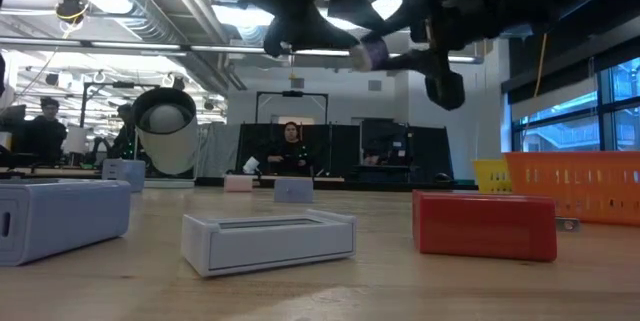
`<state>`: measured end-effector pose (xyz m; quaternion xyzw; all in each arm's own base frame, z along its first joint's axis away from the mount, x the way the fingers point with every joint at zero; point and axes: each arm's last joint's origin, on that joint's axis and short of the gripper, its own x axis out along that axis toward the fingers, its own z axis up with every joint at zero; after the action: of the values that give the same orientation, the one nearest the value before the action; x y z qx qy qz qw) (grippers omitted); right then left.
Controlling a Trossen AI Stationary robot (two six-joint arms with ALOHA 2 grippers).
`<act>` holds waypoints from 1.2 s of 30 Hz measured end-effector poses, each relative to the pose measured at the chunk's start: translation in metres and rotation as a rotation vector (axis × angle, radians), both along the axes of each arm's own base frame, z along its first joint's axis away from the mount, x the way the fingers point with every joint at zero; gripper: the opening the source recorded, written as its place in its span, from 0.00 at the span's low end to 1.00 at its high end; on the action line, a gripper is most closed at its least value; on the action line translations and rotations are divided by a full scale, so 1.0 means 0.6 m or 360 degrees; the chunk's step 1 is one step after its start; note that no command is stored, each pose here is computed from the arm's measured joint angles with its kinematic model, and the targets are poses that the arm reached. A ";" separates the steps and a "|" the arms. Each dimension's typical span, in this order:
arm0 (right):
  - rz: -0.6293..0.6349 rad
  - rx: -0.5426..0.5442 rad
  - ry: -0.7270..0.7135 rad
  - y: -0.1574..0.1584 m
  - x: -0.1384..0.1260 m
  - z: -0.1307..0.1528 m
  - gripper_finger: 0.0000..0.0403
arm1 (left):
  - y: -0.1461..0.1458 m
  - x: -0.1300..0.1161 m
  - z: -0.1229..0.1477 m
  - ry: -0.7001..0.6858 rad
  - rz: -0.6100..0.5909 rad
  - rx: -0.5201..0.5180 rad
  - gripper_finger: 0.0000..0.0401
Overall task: Pick & Place Office items
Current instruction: Put the purple charger adapter into the orange basket
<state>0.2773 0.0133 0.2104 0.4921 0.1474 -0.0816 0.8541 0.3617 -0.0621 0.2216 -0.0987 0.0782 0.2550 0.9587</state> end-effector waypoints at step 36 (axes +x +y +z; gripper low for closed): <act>0.0296 -0.0104 0.1016 0.108 -0.205 0.007 0.34 | -0.001 -0.007 -0.025 0.0206 -0.0075 -0.0125 0.45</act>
<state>0.1545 0.0780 0.2144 0.3986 0.4491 -0.1582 0.7839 0.3574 -0.0626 0.2064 -0.1176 0.1521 0.2350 0.9528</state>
